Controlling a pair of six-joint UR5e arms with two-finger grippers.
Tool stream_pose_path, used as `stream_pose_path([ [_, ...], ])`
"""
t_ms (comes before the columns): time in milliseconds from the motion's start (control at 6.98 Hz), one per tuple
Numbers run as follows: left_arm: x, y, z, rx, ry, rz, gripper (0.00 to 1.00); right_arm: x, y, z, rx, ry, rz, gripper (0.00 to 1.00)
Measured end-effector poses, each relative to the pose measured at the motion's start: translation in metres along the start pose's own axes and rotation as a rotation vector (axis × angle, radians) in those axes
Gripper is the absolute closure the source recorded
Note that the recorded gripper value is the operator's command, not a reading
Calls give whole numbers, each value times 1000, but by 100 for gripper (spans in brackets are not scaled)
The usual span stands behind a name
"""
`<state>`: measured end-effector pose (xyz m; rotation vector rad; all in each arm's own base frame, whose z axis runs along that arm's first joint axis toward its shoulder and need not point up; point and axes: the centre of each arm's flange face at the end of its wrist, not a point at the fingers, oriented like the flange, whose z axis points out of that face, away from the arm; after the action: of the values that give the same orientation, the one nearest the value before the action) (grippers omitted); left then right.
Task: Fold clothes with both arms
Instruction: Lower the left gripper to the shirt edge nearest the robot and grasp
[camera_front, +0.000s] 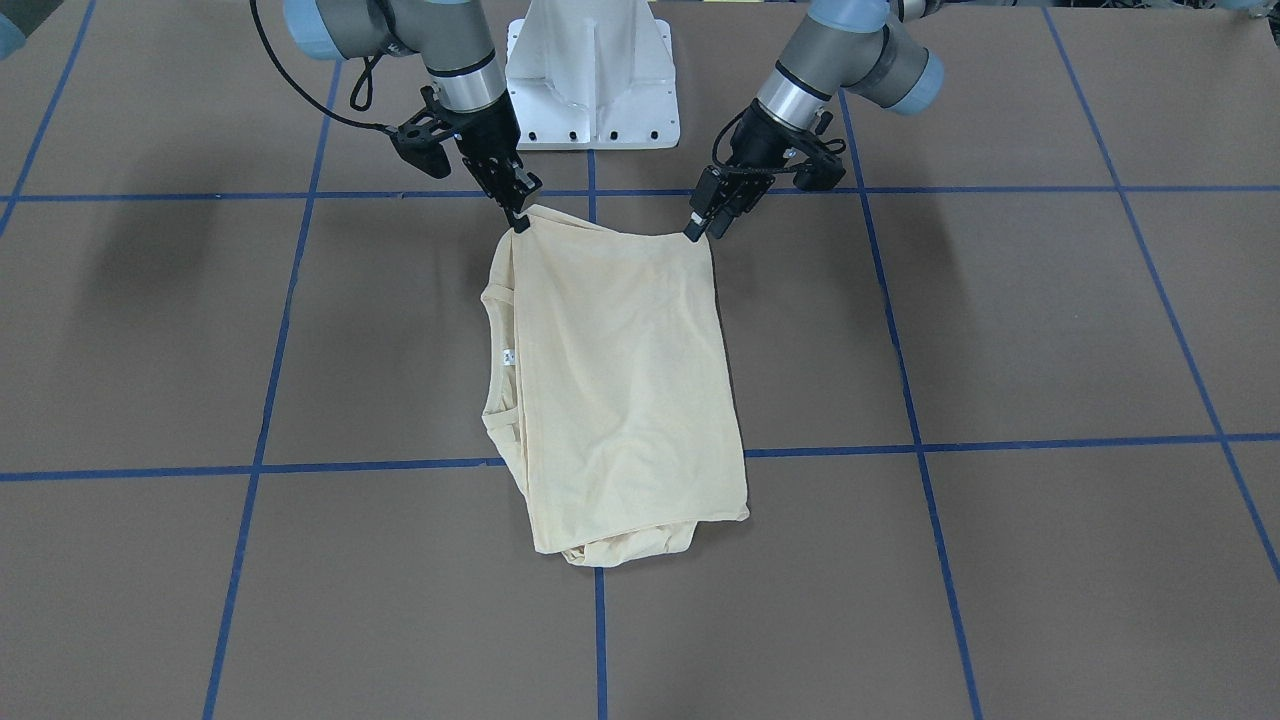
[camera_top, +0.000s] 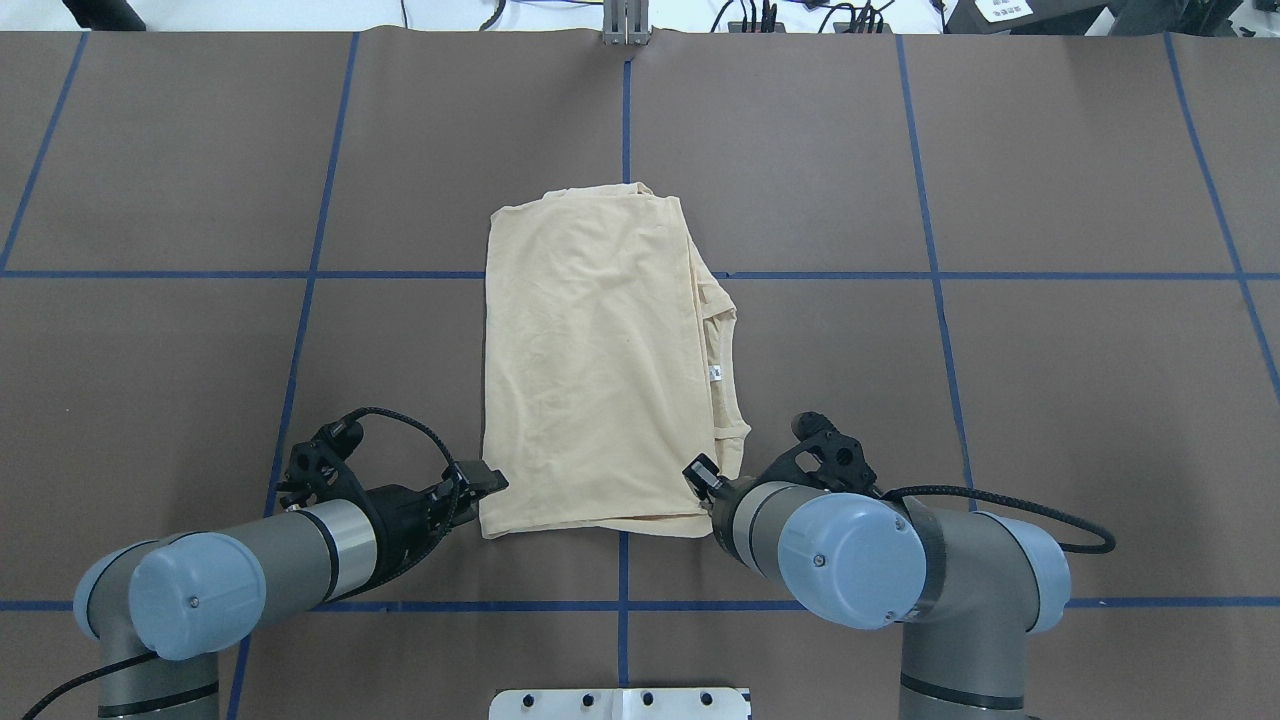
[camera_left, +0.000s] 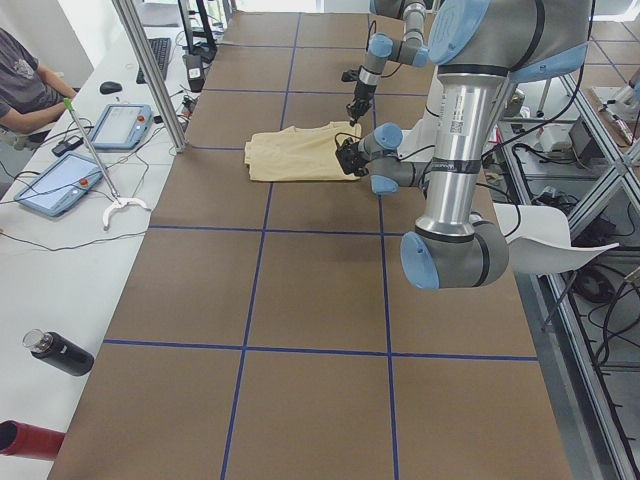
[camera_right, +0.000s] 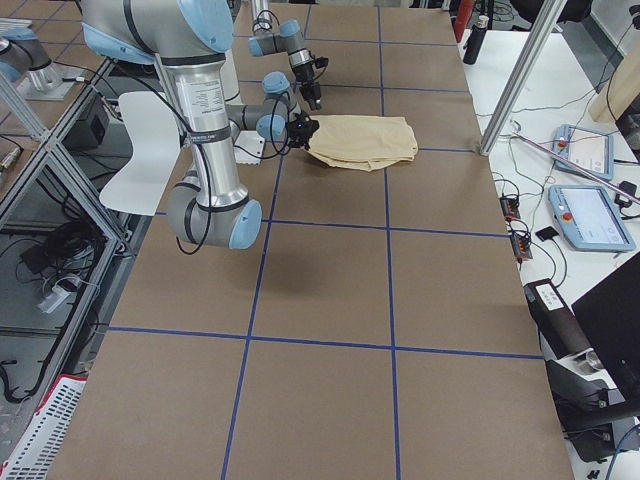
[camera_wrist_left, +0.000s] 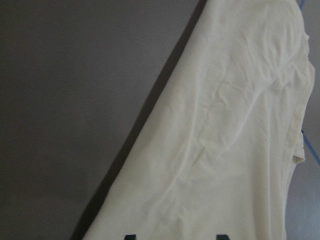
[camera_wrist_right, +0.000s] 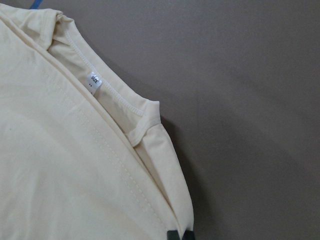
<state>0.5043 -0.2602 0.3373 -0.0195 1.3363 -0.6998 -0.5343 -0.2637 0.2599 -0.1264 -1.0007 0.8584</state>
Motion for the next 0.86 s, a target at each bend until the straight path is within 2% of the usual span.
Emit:
stream_pose_path([
  [287, -9, 8, 6, 9, -34, 7, 40, 3, -1, 1, 3, 5, -1, 100],
  [860, -14, 19, 6, -7, -47, 12, 51, 3, 0, 1, -2, 6, -2, 100],
])
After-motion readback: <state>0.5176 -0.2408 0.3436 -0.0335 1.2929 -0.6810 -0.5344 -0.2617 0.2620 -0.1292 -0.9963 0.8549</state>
